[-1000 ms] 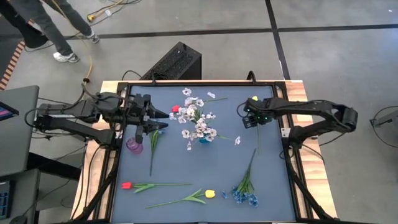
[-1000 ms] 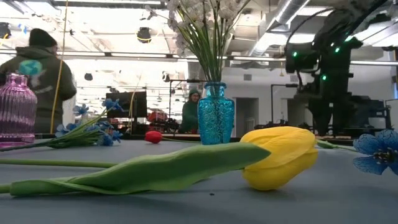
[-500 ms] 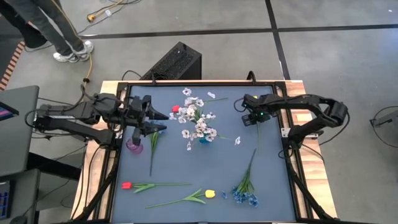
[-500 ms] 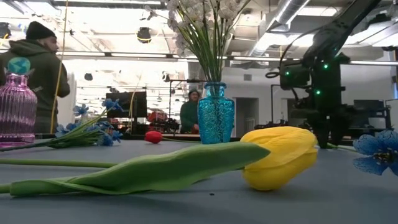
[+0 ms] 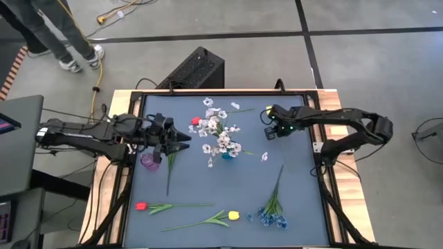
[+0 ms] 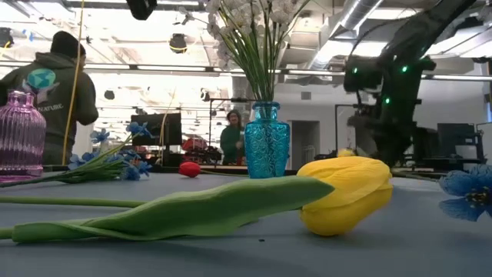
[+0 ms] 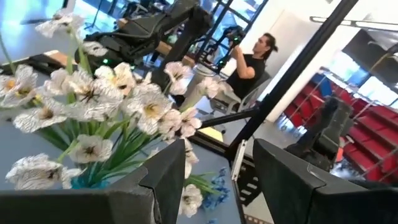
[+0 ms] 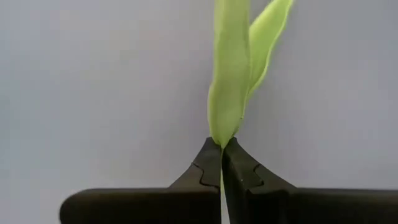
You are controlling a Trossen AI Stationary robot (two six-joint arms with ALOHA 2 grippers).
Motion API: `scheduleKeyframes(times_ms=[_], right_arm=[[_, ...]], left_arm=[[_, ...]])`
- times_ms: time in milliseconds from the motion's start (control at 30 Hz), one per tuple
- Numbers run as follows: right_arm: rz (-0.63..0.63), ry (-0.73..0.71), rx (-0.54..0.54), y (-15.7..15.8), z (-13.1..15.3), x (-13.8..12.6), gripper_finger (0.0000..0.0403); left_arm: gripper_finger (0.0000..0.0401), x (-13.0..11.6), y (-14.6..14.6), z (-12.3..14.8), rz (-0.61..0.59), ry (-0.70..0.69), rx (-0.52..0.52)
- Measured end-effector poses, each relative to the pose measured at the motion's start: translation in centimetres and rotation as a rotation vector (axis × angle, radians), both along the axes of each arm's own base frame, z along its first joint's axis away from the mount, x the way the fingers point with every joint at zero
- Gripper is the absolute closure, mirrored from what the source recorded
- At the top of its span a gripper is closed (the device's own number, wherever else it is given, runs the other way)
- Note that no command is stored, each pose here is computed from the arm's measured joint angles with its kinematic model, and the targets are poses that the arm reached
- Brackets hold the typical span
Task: Sort flowers into vase by color
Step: Put the top yellow tulip into the blue vase
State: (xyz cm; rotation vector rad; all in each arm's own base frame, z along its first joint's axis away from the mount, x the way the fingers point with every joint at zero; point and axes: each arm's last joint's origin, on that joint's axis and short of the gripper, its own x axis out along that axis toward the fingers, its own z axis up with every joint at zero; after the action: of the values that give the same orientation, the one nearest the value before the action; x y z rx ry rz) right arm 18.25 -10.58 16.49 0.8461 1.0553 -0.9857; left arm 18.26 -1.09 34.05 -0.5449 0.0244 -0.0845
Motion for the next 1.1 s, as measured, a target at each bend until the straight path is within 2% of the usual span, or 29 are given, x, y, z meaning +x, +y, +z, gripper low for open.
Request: scheduleKeyframes(times_ms=[100,233,433,567,667,800,933,1033,1100], right_arm=[[-0.017,-0.12,-0.081,0.3,1.8,0.0,0.038],[0.002,-0.403,-0.234,1.2,5.7,0.2,0.038],[0.148,-0.908,-0.605,3.6,12.7,0.8,0.038],[0.3,-1.143,-0.85,5.6,16.2,1.2,0.038],[0.417,-1.124,-0.985,6.3,16.6,1.9,0.038],[0.464,-1.106,-0.953,7.1,15.7,2.9,0.038],[0.489,-1.214,-1.094,7.9,16.6,3.3,0.038],[0.478,-1.319,-1.206,8.5,15.5,3.3,0.038],[0.459,-1.361,-1.225,8.7,14.1,3.1,0.038]], left_arm=[[0.0224,-0.6,0.0,0.6,-0.006,-0.045,0.016],[0.0224,-1.2,0.1,0.9,0.016,-0.061,0.043],[0.0224,-1.4,0.2,1.0,0.026,-0.068,0.065],[0.0224,-1.1,0.1,0.8,0.032,-0.054,0.062],[0.0224,-0.9,0.1,0.7,0.034,-0.049,0.059],[0.0224,-0.9,0.2,0.7,0.034,-0.048,0.053],[0.0224,-0.9,0.2,0.7,0.039,-0.047,0.035],[0.0224,-0.9,0.2,0.7,0.039,-0.046,0.02],[0.0224,-0.9,0.2,0.7,0.039,-0.045,0.013]])
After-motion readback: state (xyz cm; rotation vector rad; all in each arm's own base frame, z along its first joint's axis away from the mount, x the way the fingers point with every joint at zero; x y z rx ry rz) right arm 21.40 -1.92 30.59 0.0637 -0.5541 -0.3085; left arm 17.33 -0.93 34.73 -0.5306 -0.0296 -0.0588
